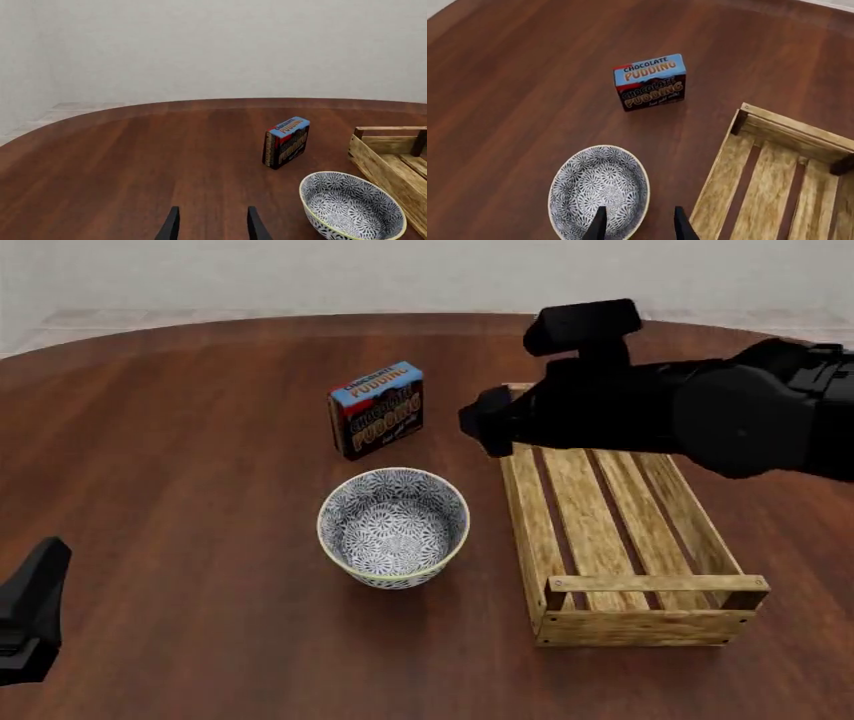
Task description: Pick up the bowl on the left and put it in the tray.
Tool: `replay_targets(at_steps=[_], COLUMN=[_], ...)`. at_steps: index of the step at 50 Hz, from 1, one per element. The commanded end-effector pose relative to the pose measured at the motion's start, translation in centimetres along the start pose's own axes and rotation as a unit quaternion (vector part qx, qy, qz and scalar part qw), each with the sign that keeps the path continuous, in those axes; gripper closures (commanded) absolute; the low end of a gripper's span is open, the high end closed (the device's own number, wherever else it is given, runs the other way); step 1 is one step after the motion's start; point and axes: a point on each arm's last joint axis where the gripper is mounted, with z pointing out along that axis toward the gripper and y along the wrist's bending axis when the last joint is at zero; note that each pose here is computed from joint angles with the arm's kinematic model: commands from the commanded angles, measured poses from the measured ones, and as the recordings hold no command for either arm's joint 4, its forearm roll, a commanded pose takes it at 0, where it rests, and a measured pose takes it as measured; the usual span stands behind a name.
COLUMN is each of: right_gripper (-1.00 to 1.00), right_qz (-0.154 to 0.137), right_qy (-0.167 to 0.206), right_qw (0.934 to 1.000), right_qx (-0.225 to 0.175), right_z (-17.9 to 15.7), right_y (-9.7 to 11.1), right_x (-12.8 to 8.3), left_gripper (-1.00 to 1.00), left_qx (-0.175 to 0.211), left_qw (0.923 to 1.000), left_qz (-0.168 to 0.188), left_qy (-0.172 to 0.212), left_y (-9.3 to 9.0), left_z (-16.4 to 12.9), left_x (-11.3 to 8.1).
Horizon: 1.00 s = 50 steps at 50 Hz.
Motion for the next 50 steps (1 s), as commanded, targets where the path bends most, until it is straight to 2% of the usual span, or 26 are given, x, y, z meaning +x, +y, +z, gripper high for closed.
replay_targets(at_steps=[1, 2, 3, 8, 23, 50], right_gripper=[-1.00, -1.00, -1.00, -1.00, -1.00, -1.00], right_qz=[0.018, 0.021, 0.022, 0.034, 0.053, 0.058], right_qy=[0.030, 0.039, 0.041, 0.049, 0.056, 0.065], right_qw=[0.9989, 0.9983, 0.9985, 0.9977, 0.9969, 0.9962], right_qx=[-0.030, -0.038, -0.029, -0.034, -0.015, -0.005], right_z=[2.1, 2.6, 3.4, 4.1, 5.8, 7.1], right_y=[2.4, 3.1, 2.5, 3.0, 1.5, 0.7], right_x=[1.4, 2.0, 2.2, 3.0, 4.6, 5.4], left_gripper=[-1.00, -1.00, -1.00, -1.00, -1.00, -1.00], left_qx=[0.000, 0.000, 0.000, 0.000, 0.000, 0.000], left_qw=[1.0000, 1.0000, 1.0000, 1.0000, 1.0000, 1.0000], left_qz=[0.000, 0.000, 0.000, 0.000, 0.000, 0.000], left_qy=[0.000, 0.000, 0.000, 0.000, 0.000, 0.000], left_y=[0.0, 0.0, 0.0, 0.0, 0.0, 0.0], left_z=[0.0, 0.0, 0.0, 0.0, 0.0, 0.0], left_x=[0.0, 0.0, 0.0, 0.0, 0.0, 0.0])
